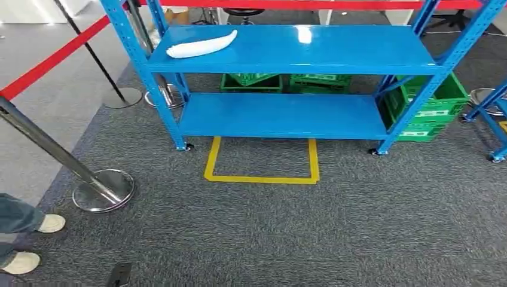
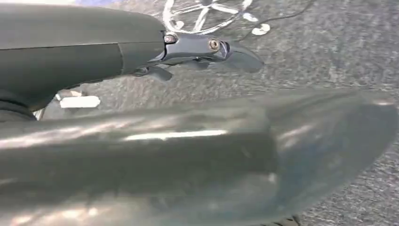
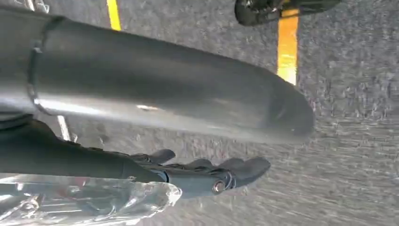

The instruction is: Take the parts from the cabinet and place them on the table.

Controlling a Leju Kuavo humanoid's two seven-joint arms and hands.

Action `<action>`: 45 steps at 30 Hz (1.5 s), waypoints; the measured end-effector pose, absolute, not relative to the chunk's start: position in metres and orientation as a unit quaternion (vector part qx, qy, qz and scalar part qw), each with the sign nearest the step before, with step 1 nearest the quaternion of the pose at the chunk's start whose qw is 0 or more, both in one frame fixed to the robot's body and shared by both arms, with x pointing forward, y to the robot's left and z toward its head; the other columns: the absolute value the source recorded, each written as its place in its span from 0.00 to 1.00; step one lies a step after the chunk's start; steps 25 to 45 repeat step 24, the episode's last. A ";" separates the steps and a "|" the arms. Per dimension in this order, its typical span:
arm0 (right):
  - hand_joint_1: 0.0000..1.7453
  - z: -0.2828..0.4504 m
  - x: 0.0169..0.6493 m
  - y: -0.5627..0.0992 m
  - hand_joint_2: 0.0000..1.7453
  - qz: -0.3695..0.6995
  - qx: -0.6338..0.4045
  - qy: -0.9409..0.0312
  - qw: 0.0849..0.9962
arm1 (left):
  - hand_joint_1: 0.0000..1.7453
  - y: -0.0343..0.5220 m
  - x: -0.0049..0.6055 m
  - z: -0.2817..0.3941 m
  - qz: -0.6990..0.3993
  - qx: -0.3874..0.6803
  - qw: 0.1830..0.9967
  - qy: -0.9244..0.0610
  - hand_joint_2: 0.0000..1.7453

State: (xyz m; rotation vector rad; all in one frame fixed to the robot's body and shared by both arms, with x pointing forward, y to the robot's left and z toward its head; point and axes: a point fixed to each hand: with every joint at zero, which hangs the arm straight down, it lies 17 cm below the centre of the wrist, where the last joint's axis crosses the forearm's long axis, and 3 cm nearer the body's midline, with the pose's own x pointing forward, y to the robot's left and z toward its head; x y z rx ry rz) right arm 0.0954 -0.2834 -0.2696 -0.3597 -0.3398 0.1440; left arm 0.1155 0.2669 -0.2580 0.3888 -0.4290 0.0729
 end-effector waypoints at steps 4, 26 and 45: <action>0.00 -0.269 0.098 -0.283 0.00 0.070 -0.178 -0.170 0.967 | 0.00 0.268 0.110 -0.259 0.035 0.193 0.958 -0.208 0.00; 0.00 -0.270 0.091 -0.290 1.00 0.048 -0.190 -0.146 0.970 | 0.00 0.257 0.111 -0.261 0.031 0.171 0.964 -0.201 1.00; 0.00 -0.270 0.091 -0.290 1.00 0.048 -0.190 -0.146 0.970 | 0.00 0.257 0.111 -0.261 0.031 0.171 0.964 -0.201 1.00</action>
